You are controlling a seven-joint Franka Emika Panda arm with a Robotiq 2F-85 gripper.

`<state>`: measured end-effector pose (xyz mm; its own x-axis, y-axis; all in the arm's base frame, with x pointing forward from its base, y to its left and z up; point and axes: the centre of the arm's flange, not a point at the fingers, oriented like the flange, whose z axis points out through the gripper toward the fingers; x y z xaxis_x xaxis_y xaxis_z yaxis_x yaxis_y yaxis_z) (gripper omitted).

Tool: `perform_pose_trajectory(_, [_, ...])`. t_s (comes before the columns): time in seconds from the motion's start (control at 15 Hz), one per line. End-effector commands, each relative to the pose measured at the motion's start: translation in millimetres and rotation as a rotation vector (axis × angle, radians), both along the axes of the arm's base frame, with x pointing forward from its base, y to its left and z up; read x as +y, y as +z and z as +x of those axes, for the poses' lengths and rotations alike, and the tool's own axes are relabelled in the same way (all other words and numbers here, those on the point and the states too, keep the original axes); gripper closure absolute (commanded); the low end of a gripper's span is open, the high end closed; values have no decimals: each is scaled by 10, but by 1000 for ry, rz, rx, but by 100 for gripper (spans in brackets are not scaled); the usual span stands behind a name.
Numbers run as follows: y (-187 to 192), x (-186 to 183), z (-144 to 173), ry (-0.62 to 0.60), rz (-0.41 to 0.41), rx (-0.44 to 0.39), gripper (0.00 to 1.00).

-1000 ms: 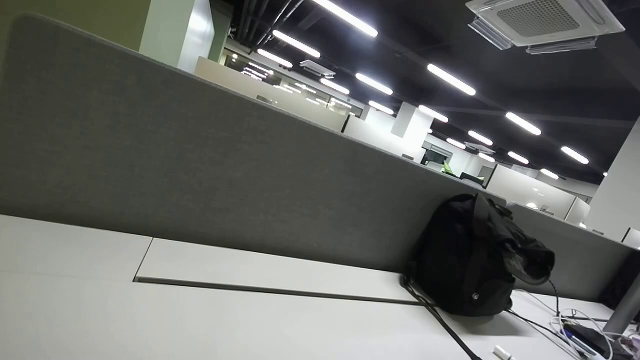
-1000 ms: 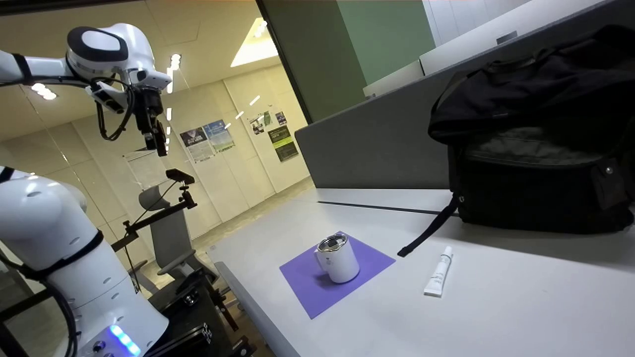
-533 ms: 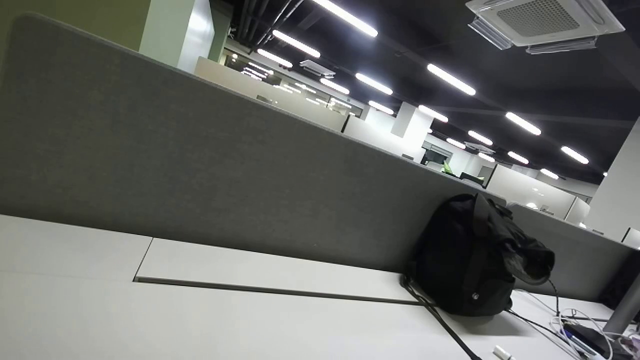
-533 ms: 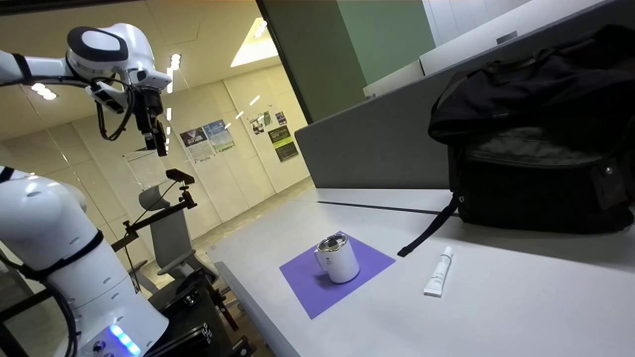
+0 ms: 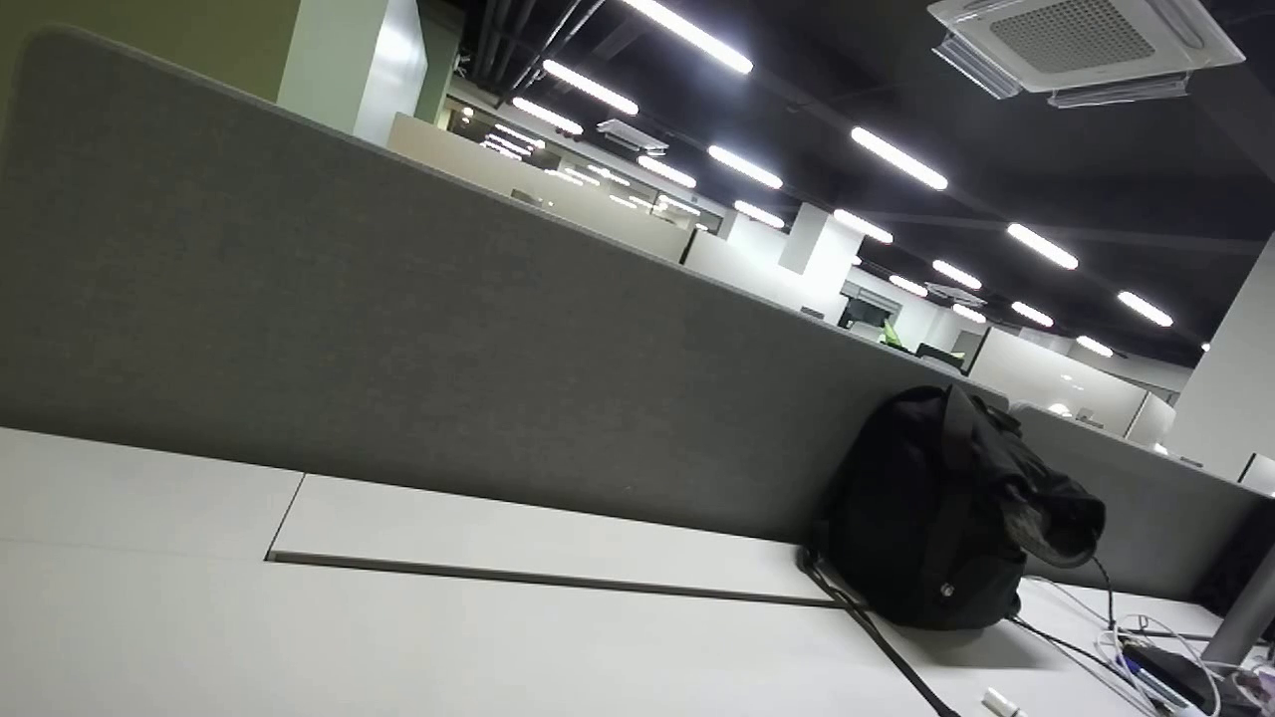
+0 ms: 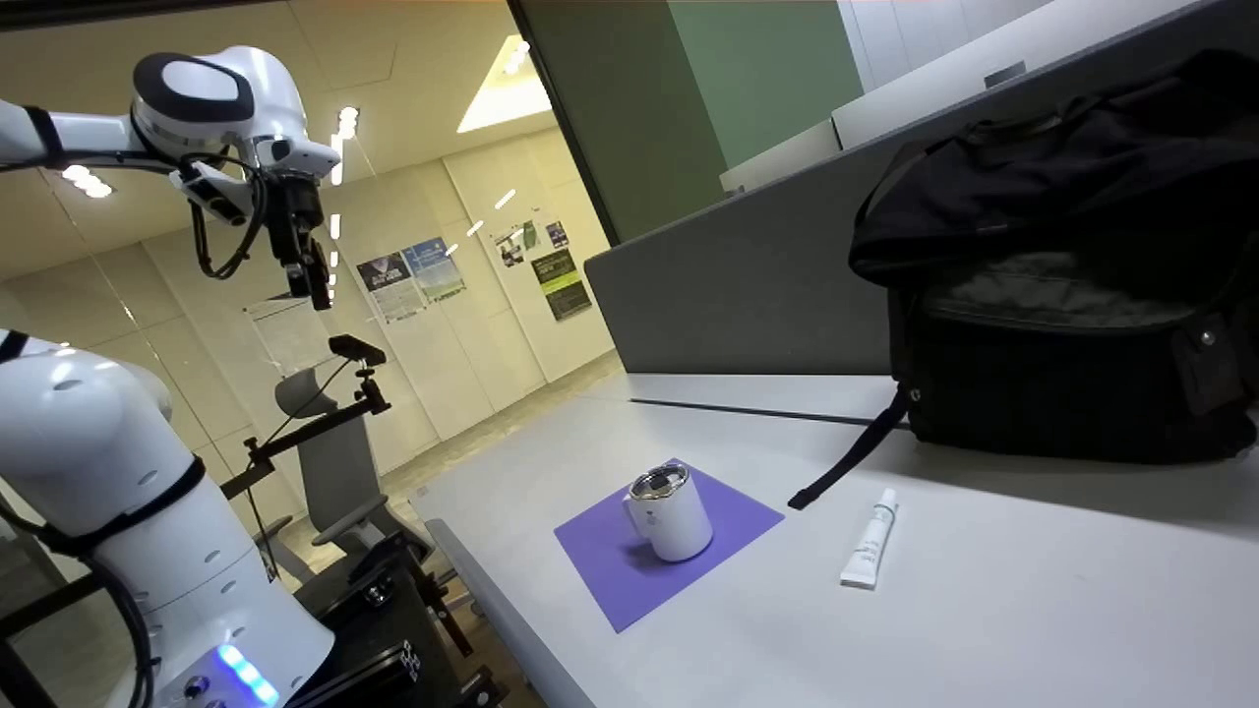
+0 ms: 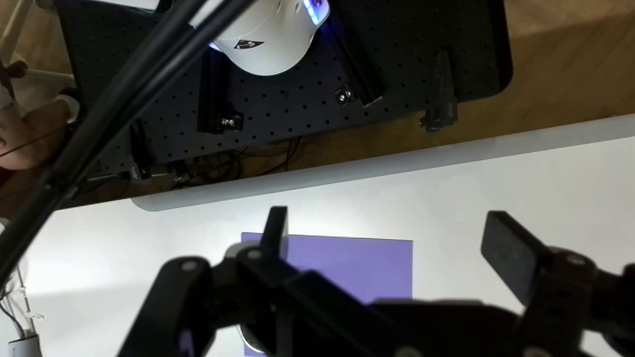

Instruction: Remove the silver lid from the white mug

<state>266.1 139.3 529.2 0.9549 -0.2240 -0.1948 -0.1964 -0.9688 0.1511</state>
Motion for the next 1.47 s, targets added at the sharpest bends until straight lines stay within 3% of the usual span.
perform_pose_trajectory(0.0, [-9, -13, 29, -26, -25, -58, 0])
perform_pose_trajectory(0.4, [-369, -553, 384, -31, -207, -350, 0])
perform_pose_trajectory(0.6, [-547, -1070, 578, -70, -323, -412, 0])
perform_pose_trajectory(0.8, [-587, -1748, 678, -181, -385, -418, 0])
perform_pose_trajectory(0.93, [-516, -2145, 687, -287, -337, -341, 0])
perform_pose_trajectory(1.0, [-580, -1879, 587, -205, -353, -377, 0])
perform_pose_trajectory(1.13, [-603, -2013, 583, -221, -339, -362, 0])
perform_pose_trajectory(1.4, [-602, -1882, 602, -190, -344, -368, 0])
